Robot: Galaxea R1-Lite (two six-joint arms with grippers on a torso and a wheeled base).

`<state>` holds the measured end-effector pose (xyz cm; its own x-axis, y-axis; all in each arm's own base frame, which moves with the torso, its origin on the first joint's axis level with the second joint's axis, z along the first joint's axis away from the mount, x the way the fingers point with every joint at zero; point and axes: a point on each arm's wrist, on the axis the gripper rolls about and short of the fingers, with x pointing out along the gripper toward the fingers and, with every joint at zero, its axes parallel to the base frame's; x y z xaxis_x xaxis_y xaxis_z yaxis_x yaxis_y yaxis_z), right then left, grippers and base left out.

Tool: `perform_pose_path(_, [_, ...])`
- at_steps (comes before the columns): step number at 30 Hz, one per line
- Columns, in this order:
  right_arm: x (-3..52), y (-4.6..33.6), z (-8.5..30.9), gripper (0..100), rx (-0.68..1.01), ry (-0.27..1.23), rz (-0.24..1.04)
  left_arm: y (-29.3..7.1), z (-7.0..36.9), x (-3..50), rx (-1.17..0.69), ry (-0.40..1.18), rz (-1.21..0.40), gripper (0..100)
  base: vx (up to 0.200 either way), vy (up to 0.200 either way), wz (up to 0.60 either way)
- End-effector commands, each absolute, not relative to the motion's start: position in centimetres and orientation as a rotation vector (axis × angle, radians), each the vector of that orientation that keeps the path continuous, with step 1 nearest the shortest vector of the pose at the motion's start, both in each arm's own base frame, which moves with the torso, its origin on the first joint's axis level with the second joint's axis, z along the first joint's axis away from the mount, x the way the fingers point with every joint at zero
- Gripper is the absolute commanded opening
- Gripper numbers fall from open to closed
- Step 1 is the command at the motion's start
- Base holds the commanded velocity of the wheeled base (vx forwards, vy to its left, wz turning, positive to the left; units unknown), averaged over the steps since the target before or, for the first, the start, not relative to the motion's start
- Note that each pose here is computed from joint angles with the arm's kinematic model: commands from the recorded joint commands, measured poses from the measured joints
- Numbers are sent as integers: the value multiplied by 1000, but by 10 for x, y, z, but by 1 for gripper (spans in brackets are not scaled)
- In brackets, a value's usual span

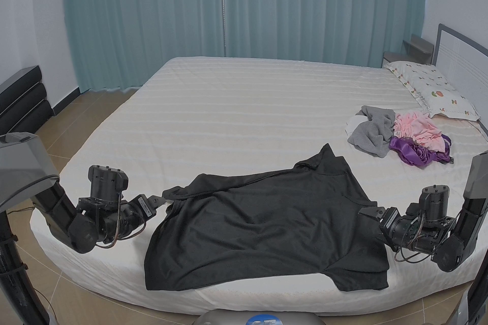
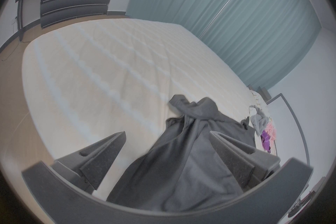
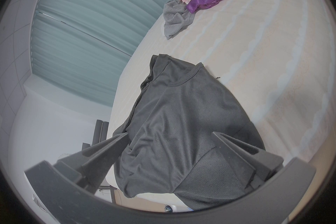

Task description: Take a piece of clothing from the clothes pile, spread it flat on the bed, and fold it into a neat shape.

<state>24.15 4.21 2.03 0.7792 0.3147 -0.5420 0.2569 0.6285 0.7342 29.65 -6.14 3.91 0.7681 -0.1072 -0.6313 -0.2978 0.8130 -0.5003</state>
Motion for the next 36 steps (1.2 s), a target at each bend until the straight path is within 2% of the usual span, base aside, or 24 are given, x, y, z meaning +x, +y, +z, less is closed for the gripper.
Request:
perform_pose_path(1, [242, 43, 20, 100, 909, 705, 40, -69, 21, 332, -635, 696, 111, 100, 0, 0, 0])
perform_pose_path(7, [244, 44, 20, 100, 910, 698, 44, -76, -7, 370, -626, 709, 117, 100, 0, 0, 0])
perform_pose_path(13, [244, 44, 20, 100, 910, 698, 44, -76, -9, 393, -635, 676, 116, 100, 0, 0, 0])
perform_pose_path(14, [244, 43, 20, 100, 910, 698, 42, -75, -10, 398, -639, 666, 116, 0, 0, 0, 0])
perform_pose_path(23, [245, 41, 21, 100, 913, 687, 34, -66, 2, 421, -657, 609, 132, 0, 0, 0, 0])
perform_pose_path(26, [245, 40, 21, 100, 915, 689, 29, -51, 26, 446, -674, 521, 164, 0, 0, 0, 0])
perform_pose_path(32, [244, 38, 20, 100, 917, 688, 22, -40, 40, 452, -678, 511, 195, 0, 0, 0, 0])
perform_pose_path(36, [243, 38, 21, 100, 918, 691, 23, -38, 41, 440, -677, 592, 212, 0, 0, 0, 0])
